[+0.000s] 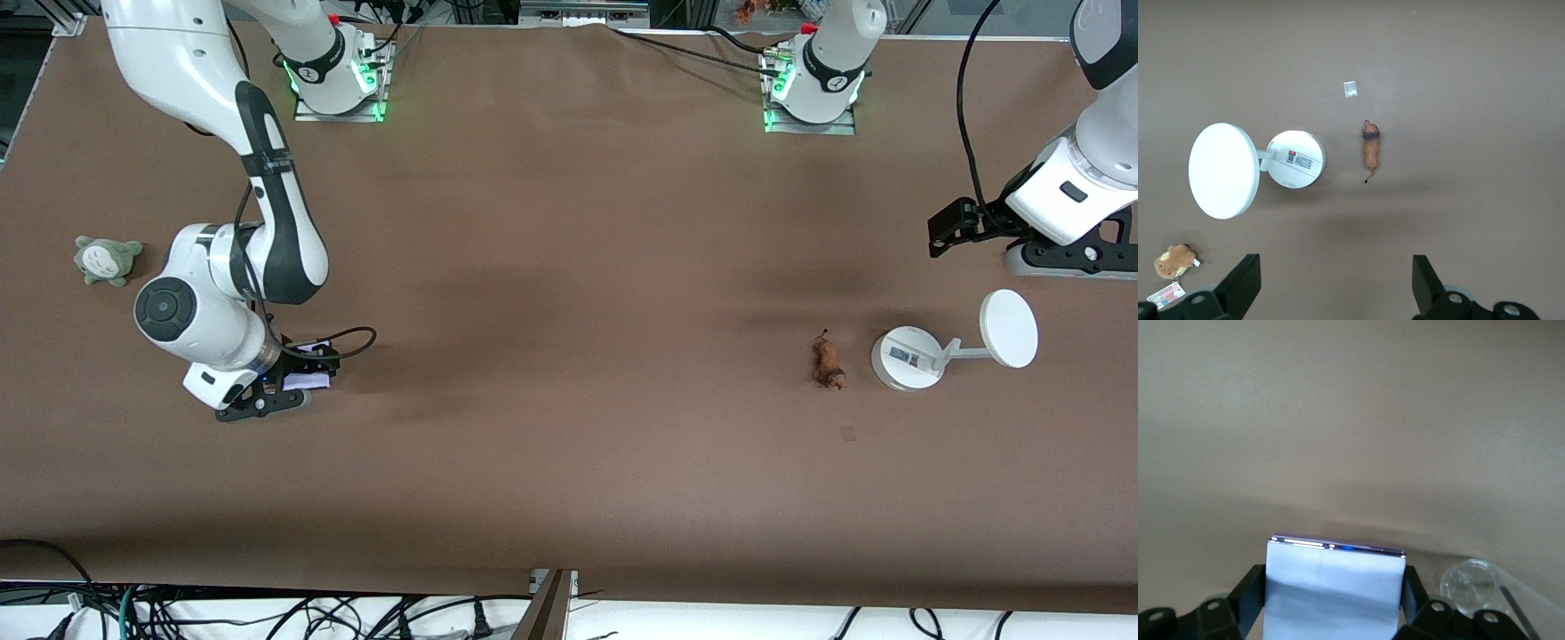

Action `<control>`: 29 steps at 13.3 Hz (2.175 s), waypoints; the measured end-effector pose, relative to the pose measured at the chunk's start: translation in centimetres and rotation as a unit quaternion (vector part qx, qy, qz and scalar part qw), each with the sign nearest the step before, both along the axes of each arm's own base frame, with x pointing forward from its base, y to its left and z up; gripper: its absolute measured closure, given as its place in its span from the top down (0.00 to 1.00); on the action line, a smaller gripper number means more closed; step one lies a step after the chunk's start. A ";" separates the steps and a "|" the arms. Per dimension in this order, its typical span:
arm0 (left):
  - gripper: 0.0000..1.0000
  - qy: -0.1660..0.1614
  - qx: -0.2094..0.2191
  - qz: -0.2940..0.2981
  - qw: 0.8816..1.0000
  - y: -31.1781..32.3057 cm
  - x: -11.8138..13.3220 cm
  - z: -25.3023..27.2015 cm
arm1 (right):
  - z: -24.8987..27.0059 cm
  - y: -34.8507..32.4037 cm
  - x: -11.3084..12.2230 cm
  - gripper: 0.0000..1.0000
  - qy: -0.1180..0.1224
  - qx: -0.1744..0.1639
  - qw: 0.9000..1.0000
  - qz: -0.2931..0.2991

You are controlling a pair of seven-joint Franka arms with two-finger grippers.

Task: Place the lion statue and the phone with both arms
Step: 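Lower the phone beside the glass cup and open the right gripper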

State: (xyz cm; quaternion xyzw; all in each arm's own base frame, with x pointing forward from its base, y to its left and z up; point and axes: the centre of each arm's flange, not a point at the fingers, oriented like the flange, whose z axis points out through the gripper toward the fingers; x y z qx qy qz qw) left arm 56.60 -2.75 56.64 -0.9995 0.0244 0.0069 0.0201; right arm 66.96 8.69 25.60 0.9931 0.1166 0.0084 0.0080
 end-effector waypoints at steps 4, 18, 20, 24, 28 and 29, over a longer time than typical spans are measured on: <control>1.00 0.000 0.000 0.000 1.000 0.0 0.0 0.0 | -3.0 -0.1 0.3 0.86 -0.011 -0.010 1.000 0.001; 1.00 0.001 0.000 0.000 1.000 0.0 0.0 0.0 | -7.3 0.2 0.3 0.88 -0.023 -0.003 1.000 -0.015; 1.00 0.001 0.000 0.000 1.000 0.0 0.0 0.0 | -7.2 0.2 0.4 0.96 -0.025 -0.002 1.000 -0.015; 1.00 0.001 0.000 0.000 1.000 0.0 0.0 0.0 | -6.2 0.7 0.8 1.00 -0.033 0.002 0.999 -0.013; 1.00 0.001 0.000 0.000 1.000 0.0 0.0 0.0 | 0.2 1.9 1.4 1.00 -0.023 0.030 0.999 -0.009; 1.00 0.001 0.000 0.000 1.000 0.0 0.0 0.0 | 3.0 2.1 1.2 1.00 -0.014 0.040 0.999 -0.010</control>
